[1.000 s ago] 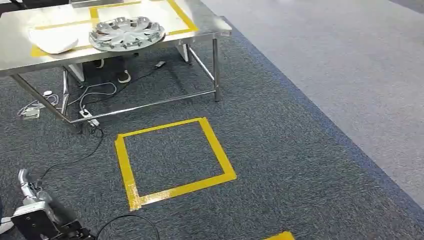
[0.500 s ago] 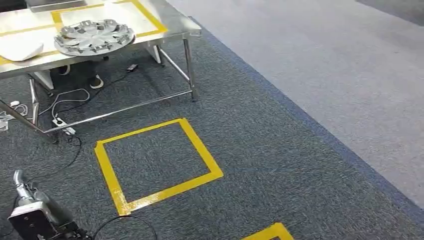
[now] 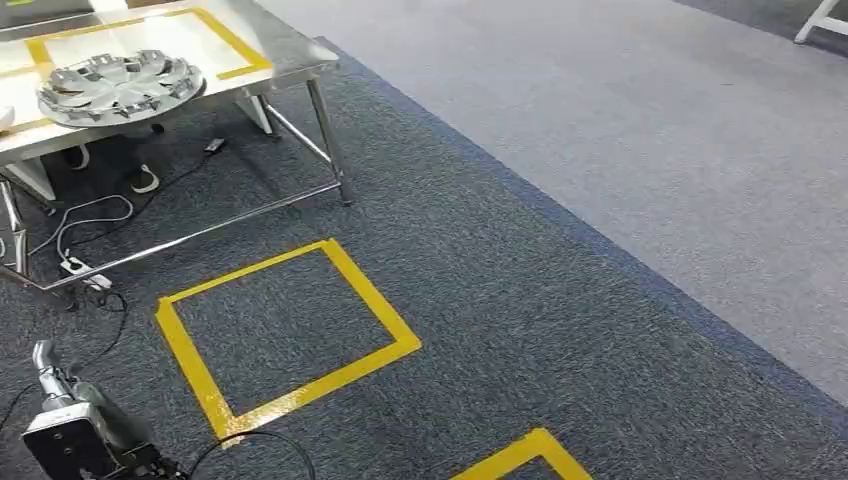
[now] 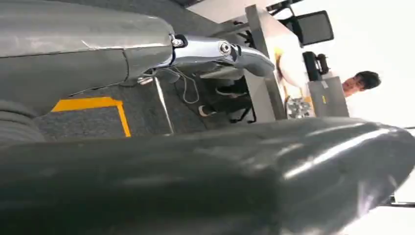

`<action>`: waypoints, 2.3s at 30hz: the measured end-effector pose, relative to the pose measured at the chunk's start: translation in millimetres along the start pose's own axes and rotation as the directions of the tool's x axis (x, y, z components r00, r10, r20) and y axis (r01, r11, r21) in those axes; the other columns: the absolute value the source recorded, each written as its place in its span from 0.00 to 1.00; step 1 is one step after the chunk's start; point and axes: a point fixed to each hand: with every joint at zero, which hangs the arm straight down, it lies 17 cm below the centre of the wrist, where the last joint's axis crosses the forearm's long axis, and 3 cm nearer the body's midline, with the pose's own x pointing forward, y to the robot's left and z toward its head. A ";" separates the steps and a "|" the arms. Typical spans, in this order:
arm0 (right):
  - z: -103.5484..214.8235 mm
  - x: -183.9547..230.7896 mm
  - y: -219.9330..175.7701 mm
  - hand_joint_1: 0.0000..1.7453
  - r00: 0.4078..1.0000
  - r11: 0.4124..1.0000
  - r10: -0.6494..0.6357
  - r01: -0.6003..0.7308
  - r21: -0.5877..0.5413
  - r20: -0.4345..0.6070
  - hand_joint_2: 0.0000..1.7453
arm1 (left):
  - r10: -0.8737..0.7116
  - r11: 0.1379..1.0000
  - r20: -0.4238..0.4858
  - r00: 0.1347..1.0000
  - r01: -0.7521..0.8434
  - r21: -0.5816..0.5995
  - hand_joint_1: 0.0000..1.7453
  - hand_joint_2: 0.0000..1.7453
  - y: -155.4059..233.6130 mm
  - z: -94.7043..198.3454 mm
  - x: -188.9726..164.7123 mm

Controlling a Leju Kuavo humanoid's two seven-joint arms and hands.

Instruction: Take the parts from the cabinet and place them on the table.

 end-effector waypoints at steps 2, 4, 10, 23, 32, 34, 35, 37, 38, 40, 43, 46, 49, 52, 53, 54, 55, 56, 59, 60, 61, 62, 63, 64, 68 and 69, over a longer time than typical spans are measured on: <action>0.0 1.0 0.5 0.00 1.000 1.000 0.001 -0.001 0.002 0.001 0.00 | 0.001 1.000 0.002 1.000 -0.001 -0.002 0.00 0.00 -0.2 0.0 0.9; -0.1 1.9 0.3 0.00 1.000 1.000 0.001 -0.001 0.002 0.003 0.00 | 0.000 1.000 -0.001 1.000 0.000 -0.002 0.00 0.00 0.2 0.6 0.1; 0.1 1.1 1.0 0.00 1.000 1.000 0.002 -0.002 0.004 0.002 0.00 | -0.001 1.000 -0.003 1.000 0.001 -0.003 0.00 0.00 0.8 1.0 -0.6; 0.7 0.2 3.7 0.00 1.000 1.000 0.004 -0.004 0.015 0.001 0.00 | -0.006 1.000 -0.008 1.000 0.006 0.000 0.00 0.00 4.0 1.1 -2.4; 0.7 1.5 4.7 0.00 1.000 1.000 0.008 -0.008 0.020 0.004 0.00 | -0.006 1.000 -0.004 1.000 0.006 -0.003 0.00 0.00 2.4 0.9 -1.0; 0.6 3.2 4.7 0.00 1.000 1.000 0.010 -0.010 0.020 0.007 0.00 | -0.008 1.000 -0.005 1.000 0.008 -0.003 0.00 0.00 3.0 1.1 -1.4; 0.6 3.0 4.7 0.00 1.000 1.000 0.011 -0.011 0.020 0.006 0.00 | -0.008 1.000 -0.005 1.000 0.008 -0.003 0.00 0.00 3.0 1.2 -1.5; 0.8 1.4 4.9 0.00 1.000 1.000 0.012 -0.012 0.021 0.004 0.00 | -0.008 1.000 -0.005 1.000 0.008 -0.003 0.00 0.00 3.1 1.1 -1.5; 0.8 1.4 4.9 0.00 1.000 1.000 0.012 -0.012 0.021 0.003 0.00 | -0.008 1.000 -0.005 1.000 0.008 -0.003 0.00 0.00 3.2 1.1 -1.6; 0.8 1.6 5.0 0.00 1.000 1.000 0.012 -0.012 0.021 0.003 0.00 | -0.008 1.000 -0.005 1.000 0.008 -0.003 0.00 0.00 3.0 1.1 -1.4; 0.5 4.1 5.1 0.00 1.000 1.000 0.014 -0.015 0.022 0.007 0.00 | -0.007 1.000 -0.004 1.000 0.007 -0.003 0.00 0.00 3.0 0.7 -1.1; 0.9 0.6 5.3 0.00 1.000 1.000 0.016 -0.016 0.023 0.001 0.00 | -0.004 1.000 -0.004 1.000 0.004 -0.003 0.00 0.00 2.1 0.7 -0.6; 0.5 3.9 5.1 0.00 1.000 1.000 0.016 -0.016 0.022 0.006 0.00 | -0.002 1.000 -0.007 1.000 0.002 -0.001 0.00 0.00 1.9 1.5 -0.8; 0.7 1.8 5.2 0.00 1.000 1.000 0.017 -0.017 0.022 0.003 0.00 | -0.003 1.000 -0.008 1.000 0.002 -0.001 0.00 0.00 1.9 1.7 -0.9; 0.8 0.6 5.2 0.00 1.000 1.000 0.017 -0.017 0.022 0.000 0.00 | -0.002 1.000 -0.008 1.000 0.002 -0.001 0.00 0.00 1.8 1.7 -0.9; 0.8 0.0 5.0 0.00 1.000 1.000 0.017 -0.017 0.022 -0.001 0.00 | -0.002 1.000 -0.008 1.000 0.002 -0.001 0.00 0.00 1.8 1.7 -0.9; 0.7 0.3 4.7 0.00 1.000 1.000 0.017 -0.017 0.022 0.000 0.00 | -0.002 1.000 -0.008 1.000 0.002 -0.001 0.00 0.00 1.8 1.6 -0.8; 0.6 1.6 4.6 0.00 1.000 1.000 0.017 -0.017 0.022 0.002 0.00 | -0.001 1.000 -0.007 1.000 0.001 -0.001 0.00 0.00 1.6 1.5 -0.7; 0.5 3.6 5.0 0.00 1.000 1.000 0.017 -0.018 0.022 0.005 0.00 | -0.001 1.000 -0.006 1.000 0.001 -0.001 0.00 0.00 1.3 1.1 -0.3; 0.7 1.4 5.0 0.00 1.000 1.000 0.018 -0.018 0.022 0.002 0.00 | 0.000 1.000 -0.006 1.000 0.000 -0.001 0.00 0.00 1.2 1.1 -0.3; 0.8 0.5 4.9 0.00 1.000 1.000 0.019 -0.019 0.022 0.000 0.00 | 0.000 1.000 -0.006 1.000 0.000 -0.001 0.00 0.00 1.2 1.0 -0.2; 0.8 0.1 4.9 0.00 1.000 1.000 0.019 -0.019 0.022 0.000 0.00 | 0.001 1.000 -0.006 1.000 -0.001 -0.001 0.00 0.00 1.0 0.9 -0.1; 0.7 0.7 4.8 0.00 1.000 1.000 0.019 -0.019 0.021 0.000 0.00 | 0.000 1.000 -0.006 1.000 0.000 -0.001 0.00 0.00 1.0 1.0 -0.1; 0.5 2.2 4.5 0.00 1.000 1.000 0.020 -0.020 0.021 0.003 0.00 | 0.000 1.000 -0.007 1.000 0.000 -0.001 0.00 0.00 1.5 1.2 -0.6; 0.6 0.9 4.6 0.00 1.000 1.000 0.021 -0.021 0.021 -0.001 0.00 | -0.001 1.000 -0.009 1.000 0.001 -0.001 0.00 0.00 1.7 1.4 -1.1; 0.7 0.9 4.8 0.00 1.000 1.000 0.021 -0.021 0.022 -0.001 0.00 | -0.001 1.000 -0.008 1.000 0.001 -0.001 0.00 0.00 1.6 1.3 -1.1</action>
